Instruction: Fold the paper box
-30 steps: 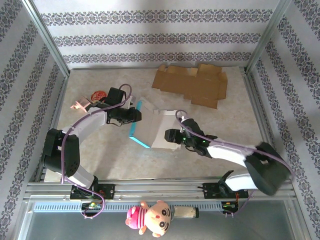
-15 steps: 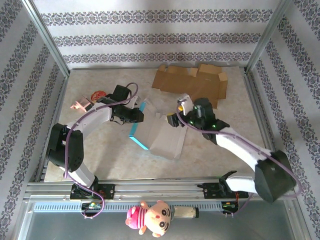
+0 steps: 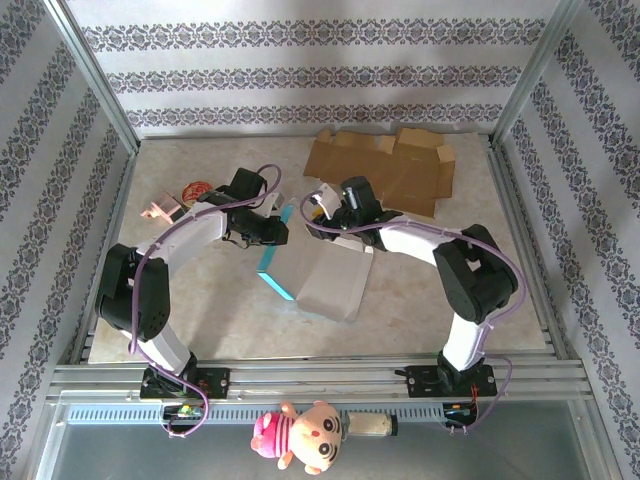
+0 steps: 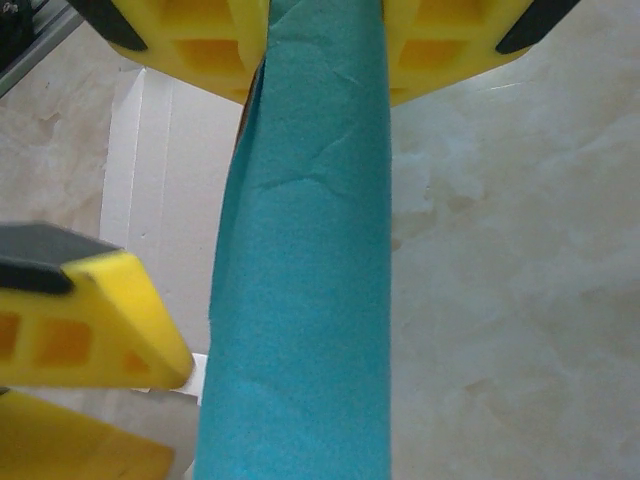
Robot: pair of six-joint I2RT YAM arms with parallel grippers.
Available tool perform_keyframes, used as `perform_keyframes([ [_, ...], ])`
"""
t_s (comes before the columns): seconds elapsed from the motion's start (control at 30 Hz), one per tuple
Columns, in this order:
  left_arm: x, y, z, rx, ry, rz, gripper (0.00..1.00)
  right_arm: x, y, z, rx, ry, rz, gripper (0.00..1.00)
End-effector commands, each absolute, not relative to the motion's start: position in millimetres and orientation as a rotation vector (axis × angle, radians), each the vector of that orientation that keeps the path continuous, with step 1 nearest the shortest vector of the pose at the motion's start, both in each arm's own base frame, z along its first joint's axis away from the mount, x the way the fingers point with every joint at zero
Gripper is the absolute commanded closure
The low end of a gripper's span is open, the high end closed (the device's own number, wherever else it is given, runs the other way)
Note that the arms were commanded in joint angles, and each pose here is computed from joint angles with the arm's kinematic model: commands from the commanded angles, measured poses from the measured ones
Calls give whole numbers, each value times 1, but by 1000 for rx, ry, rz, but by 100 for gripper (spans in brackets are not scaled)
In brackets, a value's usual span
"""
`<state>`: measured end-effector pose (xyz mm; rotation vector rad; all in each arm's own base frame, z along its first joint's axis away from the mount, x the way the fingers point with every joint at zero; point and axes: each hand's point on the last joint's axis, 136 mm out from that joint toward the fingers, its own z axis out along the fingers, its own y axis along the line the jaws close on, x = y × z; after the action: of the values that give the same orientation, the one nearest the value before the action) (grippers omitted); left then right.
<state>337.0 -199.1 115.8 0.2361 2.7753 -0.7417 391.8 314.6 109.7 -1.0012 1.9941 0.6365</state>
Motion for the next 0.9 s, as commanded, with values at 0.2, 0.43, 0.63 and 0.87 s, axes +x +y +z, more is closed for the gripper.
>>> perform_keyframes([
  [0.2,337,-189,109,211,2825,-609,82,394,314,128,-1059,1936,584,100],
  [0.43,339,-192,107,215,2822,-618,82,372,315,125,-1076,1958,692,99],
  [0.63,338,-194,108,239,2827,-601,82,406,312,112,-1114,1955,503,44],
  [0.87,340,-194,108,225,2828,-585,82,435,324,104,-1084,1991,530,79],
])
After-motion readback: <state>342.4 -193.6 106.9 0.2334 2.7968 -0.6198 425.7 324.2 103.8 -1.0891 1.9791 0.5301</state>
